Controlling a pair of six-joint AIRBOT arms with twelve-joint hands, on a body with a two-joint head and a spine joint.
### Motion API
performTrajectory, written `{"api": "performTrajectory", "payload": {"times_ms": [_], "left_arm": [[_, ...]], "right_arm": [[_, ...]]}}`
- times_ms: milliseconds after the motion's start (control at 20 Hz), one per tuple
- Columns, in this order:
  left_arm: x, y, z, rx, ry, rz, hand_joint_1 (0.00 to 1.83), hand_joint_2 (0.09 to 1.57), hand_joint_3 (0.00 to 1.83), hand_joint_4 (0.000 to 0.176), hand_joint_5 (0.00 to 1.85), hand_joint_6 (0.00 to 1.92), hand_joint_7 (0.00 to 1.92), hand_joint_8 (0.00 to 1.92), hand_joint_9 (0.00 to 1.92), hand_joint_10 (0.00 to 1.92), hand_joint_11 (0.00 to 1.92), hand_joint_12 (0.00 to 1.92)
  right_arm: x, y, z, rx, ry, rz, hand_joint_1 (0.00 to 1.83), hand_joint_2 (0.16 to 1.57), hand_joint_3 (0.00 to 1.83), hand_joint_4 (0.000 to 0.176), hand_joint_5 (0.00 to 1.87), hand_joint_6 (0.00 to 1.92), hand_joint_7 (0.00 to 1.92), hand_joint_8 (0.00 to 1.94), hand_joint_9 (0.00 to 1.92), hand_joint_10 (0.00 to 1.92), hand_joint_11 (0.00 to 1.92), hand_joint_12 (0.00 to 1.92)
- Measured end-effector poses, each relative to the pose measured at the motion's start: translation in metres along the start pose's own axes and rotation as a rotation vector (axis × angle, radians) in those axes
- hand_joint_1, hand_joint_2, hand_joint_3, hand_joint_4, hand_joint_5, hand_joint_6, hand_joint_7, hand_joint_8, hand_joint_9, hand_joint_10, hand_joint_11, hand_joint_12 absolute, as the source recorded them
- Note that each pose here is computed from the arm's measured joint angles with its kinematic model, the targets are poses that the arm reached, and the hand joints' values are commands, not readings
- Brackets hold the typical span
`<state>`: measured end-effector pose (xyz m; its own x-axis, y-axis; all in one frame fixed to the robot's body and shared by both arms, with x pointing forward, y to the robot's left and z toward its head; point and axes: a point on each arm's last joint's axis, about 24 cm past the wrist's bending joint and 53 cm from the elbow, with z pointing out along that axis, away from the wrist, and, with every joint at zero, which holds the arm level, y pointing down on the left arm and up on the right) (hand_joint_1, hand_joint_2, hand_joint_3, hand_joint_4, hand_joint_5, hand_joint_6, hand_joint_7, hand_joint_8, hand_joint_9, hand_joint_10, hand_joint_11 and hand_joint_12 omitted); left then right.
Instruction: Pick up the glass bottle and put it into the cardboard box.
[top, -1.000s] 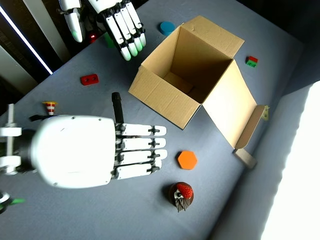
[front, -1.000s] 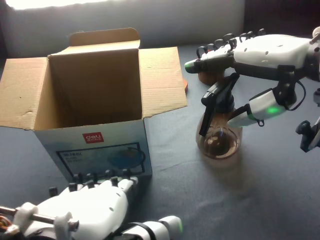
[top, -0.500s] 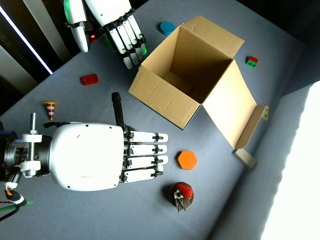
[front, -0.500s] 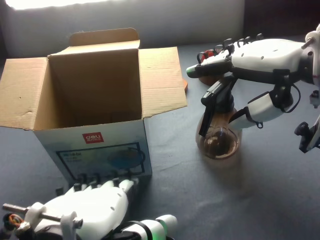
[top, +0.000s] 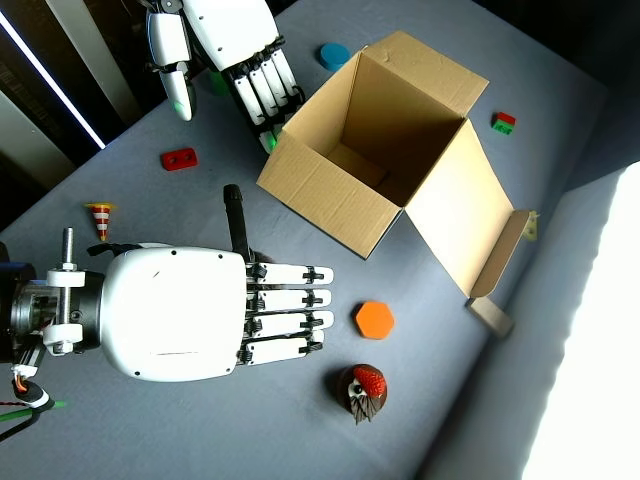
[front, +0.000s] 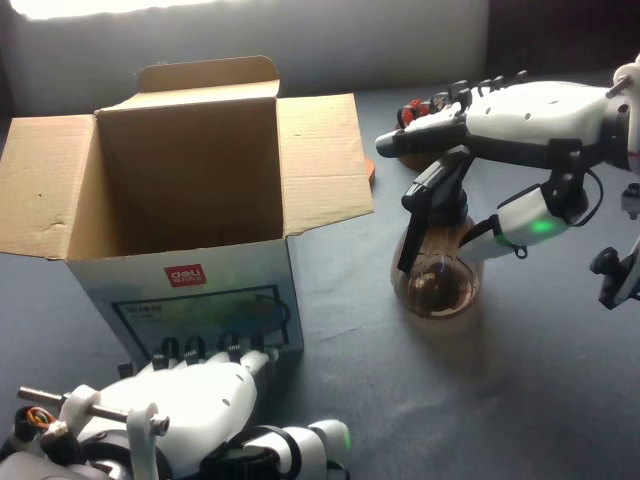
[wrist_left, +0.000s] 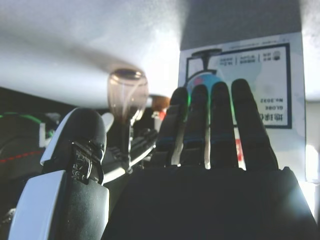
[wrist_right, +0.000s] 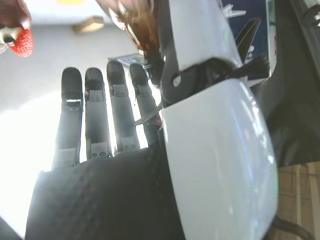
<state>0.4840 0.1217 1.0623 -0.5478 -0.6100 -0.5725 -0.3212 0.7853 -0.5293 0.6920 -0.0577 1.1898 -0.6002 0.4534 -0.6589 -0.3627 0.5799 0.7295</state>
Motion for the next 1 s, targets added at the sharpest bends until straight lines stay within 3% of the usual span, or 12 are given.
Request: {"api": "performTrajectory", "payload": {"times_ms": [350,500,550,600,650,700,800,900,950,1000], "left_arm": [[-0.005,0.0,0.008,0.007,-0.008,0.0,0.0,1.26,0.0,0.0,0.07,0.0,0.07,0.0,0.06,0.0,0.0,0.21],[-0.006,0.002,0.01,0.015,-0.014,-0.02,0.0,1.26,0.0,0.0,0.08,0.0,0.07,0.0,0.06,0.0,0.0,0.21],[-0.006,0.002,0.012,0.017,-0.015,-0.021,0.0,1.26,0.0,0.0,0.08,0.0,0.07,0.0,0.06,0.0,0.0,0.21],[-0.007,0.003,0.012,0.013,-0.015,-0.026,0.0,1.26,0.0,0.0,0.08,0.0,0.07,0.0,0.07,0.0,0.0,0.21],[-0.007,0.002,0.012,0.016,-0.015,-0.025,0.0,1.26,0.0,0.0,0.08,0.0,0.07,0.0,0.07,0.0,0.0,0.21],[-0.006,0.001,0.012,0.02,-0.01,-0.024,0.0,1.26,0.0,0.0,0.08,0.0,0.07,0.0,0.07,0.0,0.0,0.21],[-0.003,0.001,0.013,0.024,0.0,-0.024,0.0,1.26,0.0,0.0,0.08,0.0,0.07,0.0,0.07,0.0,0.0,0.21],[-0.003,0.003,0.013,0.02,0.0,-0.027,0.0,1.26,0.0,0.0,0.08,0.0,0.07,0.0,0.07,0.0,0.0,0.21],[-0.002,0.005,0.013,0.013,0.004,-0.037,0.0,1.26,0.0,0.0,0.08,0.0,0.07,0.0,0.07,0.0,0.0,0.21],[-0.001,0.005,0.013,0.012,0.006,-0.038,0.0,1.26,0.0,0.0,0.08,0.0,0.07,0.0,0.07,0.0,0.0,0.21]], "right_arm": [[0.0,0.001,-0.001,-0.002,0.0,0.0,1.19,0.94,0.0,0.0,0.28,0.02,0.33,0.02,0.21,0.02,0.0,0.68],[0.001,0.003,-0.001,-0.01,0.0,0.0,1.19,0.99,0.01,0.0,0.55,0.12,0.66,0.11,0.45,0.12,0.0,1.24],[0.0,0.003,-0.002,-0.01,-0.001,0.001,1.2,1.02,0.02,0.0,0.64,0.17,0.77,0.14,0.57,0.19,0.01,1.45],[0.0,0.003,-0.002,-0.012,-0.002,0.0,1.2,1.05,0.02,0.0,0.71,0.26,0.9,0.16,0.66,0.45,0.15,1.54],[-0.001,0.003,-0.003,-0.011,-0.003,0.002,1.22,1.14,0.0,0.0,0.71,1.1,1.01,0.78,0.72,0.77,0.34,1.6],[-0.001,0.003,-0.003,-0.012,-0.003,0.004,1.23,1.15,0.0,0.0,0.76,1.21,1.05,0.92,0.81,0.93,0.49,1.62],[-0.001,0.004,-0.003,-0.016,-0.004,-0.002,1.24,1.11,0.0,0.0,0.9,1.1,1.12,0.86,0.88,1.01,0.65,1.58],[-0.002,0.004,-0.004,-0.017,-0.006,-0.004,1.23,1.1,0.0,0.0,0.93,1.06,1.11,0.87,0.9,0.99,0.67,1.53],[-0.002,0.004,-0.004,-0.017,-0.006,-0.005,1.34,1.11,0.0,0.0,0.92,1.09,1.12,0.85,0.83,1.19,0.67,1.53],[-0.003,0.004,-0.005,-0.018,-0.007,-0.009,1.36,1.11,0.0,0.0,0.91,1.11,1.11,0.87,0.81,1.23,0.66,1.53]]}}
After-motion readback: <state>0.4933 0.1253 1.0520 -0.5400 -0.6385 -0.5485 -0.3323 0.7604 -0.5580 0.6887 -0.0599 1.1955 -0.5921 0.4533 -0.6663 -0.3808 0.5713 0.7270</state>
